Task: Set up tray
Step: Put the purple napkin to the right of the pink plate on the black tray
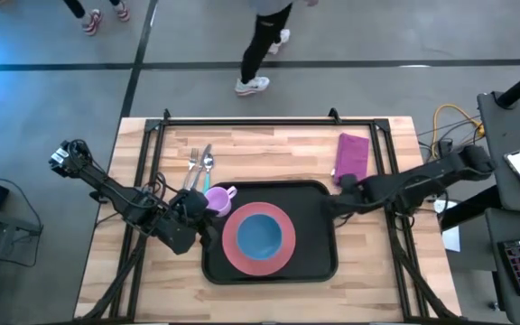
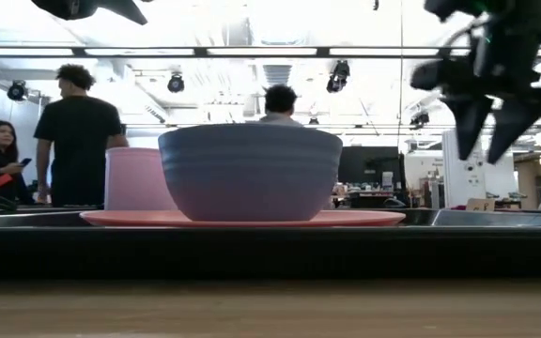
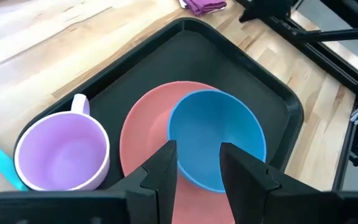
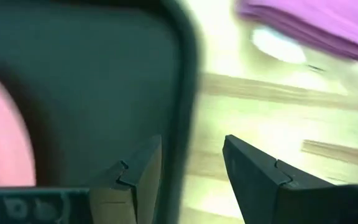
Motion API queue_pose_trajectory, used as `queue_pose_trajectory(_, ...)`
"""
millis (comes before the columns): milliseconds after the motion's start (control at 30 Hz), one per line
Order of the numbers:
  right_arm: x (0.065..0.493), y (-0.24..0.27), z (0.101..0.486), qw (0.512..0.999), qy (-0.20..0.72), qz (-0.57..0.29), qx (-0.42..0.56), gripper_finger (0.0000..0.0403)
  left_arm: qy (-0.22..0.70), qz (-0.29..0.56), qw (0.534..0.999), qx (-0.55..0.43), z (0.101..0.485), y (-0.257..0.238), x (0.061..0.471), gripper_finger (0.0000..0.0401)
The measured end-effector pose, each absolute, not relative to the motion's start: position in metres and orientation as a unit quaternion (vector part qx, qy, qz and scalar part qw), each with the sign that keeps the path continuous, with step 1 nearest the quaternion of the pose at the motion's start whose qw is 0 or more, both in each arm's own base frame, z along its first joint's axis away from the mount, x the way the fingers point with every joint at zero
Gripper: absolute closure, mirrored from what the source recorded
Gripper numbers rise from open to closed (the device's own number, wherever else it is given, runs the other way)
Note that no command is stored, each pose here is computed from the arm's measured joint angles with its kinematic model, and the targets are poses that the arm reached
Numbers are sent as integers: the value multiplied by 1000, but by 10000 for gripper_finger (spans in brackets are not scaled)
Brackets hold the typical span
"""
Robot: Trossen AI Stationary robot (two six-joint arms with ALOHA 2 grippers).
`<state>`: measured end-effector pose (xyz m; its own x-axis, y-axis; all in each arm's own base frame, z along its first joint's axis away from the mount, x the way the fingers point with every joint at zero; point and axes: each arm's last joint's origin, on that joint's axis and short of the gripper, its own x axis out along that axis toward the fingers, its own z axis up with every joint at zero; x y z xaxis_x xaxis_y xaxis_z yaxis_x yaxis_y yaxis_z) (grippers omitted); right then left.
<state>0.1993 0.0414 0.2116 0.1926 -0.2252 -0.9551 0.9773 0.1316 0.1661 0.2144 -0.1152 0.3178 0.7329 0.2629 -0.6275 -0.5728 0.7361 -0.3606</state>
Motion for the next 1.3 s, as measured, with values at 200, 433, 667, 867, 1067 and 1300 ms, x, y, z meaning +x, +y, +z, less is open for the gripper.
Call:
queue_pose_trajectory(200, 153, 22, 188, 544, 317, -562, 537, 241, 282, 237, 888, -274, 317, -115, 214, 299)
queue_pose_trajectory(433, 127, 8, 171, 494, 185, -616, 585, 241, 283, 237, 888, -274, 317, -115, 214, 299)
queue_pose_trajectory(667, 124, -10, 167, 457, 114, -660, 586, 241, 280, 243, 884, -284, 317, -114, 214, 299)
queue_pose_trajectory(867, 122, -33, 168, 416, 71, -693, 585, 241, 278, 248, 882, -288, 317, -111, 216, 299)
queue_pose_trajectory(1067, 132, -63, 187, 512, 149, -672, 515, 241, 274, 259, 879, -291, 317, -106, 218, 299)
queue_pose_trajectory(1300, 113, -93, 186, 419, 181, -727, 513, 241, 273, 264, 878, -293, 317, -103, 220, 299)
